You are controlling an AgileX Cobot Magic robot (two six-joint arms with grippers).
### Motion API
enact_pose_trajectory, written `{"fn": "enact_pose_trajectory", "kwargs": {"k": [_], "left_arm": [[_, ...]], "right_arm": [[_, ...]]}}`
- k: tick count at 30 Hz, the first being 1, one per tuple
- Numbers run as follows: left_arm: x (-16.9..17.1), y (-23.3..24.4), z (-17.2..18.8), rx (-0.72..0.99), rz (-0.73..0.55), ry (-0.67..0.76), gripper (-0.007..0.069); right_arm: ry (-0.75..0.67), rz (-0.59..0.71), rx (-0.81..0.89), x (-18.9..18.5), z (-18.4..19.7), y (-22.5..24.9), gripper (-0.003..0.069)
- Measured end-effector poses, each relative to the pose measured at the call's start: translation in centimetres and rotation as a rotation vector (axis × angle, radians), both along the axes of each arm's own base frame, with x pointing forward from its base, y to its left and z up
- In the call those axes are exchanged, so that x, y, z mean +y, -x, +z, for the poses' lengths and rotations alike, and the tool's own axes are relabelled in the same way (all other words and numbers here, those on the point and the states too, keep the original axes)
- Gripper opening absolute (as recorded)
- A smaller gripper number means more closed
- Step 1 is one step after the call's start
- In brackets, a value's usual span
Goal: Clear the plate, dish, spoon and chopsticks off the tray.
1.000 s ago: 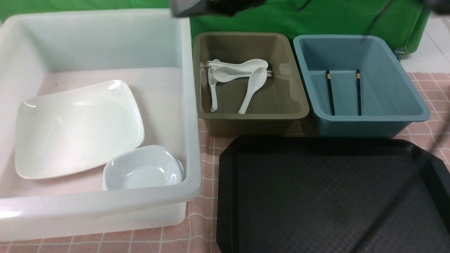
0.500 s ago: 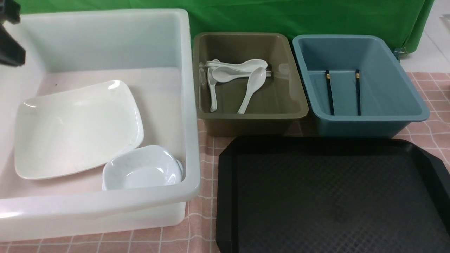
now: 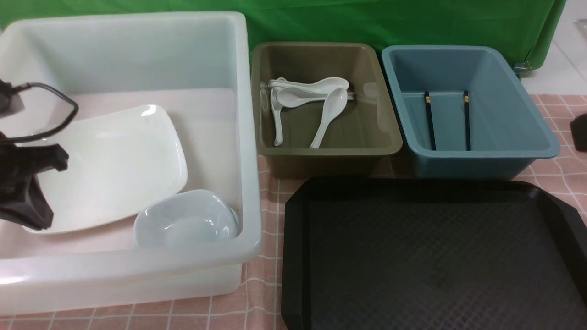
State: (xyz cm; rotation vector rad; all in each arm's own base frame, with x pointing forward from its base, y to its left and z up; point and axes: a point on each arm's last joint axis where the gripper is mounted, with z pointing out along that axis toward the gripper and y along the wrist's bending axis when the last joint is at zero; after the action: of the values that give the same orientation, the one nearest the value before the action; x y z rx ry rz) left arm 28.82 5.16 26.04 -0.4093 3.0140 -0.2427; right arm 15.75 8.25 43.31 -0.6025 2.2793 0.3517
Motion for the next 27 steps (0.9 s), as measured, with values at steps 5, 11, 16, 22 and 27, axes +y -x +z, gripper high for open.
{"fn": "enact_pose_trajectory", "kwargs": {"k": [5, 11, 16, 22, 27], "left_arm": [[-1.0, -1.4, -3.0, 0.113, -0.055, -0.121, -0.0006], [-2.0, -2.5, -6.0, 0.209, -0.088, -0.152, -0.0006], [-1.4, -3.2, -8.1, 0.237, -0.097, -0.205, -0.0006], [0.0, -4.4, -8.1, 0.172, -0.06, -0.366, -0.0005], [0.4, -6.5, -6.5, 0.021, -0.037, -0.4, -0.0003]], "right_arm": [[-0.007, -0.006, -0.007, 0.1, -0.3, -0.2, 0.0034], [-0.008, -0.007, -0.01, 0.1, -0.3, -0.2, 0.004], [-0.008, -0.007, -0.01, 0.1, -0.3, -0.2, 0.0042], [-0.008, -0.008, -0.01, 0.1, -0.3, -0.2, 0.0043], [-0.009, -0.009, -0.01, 0.0, -0.3, -0.2, 0.0049]]}}
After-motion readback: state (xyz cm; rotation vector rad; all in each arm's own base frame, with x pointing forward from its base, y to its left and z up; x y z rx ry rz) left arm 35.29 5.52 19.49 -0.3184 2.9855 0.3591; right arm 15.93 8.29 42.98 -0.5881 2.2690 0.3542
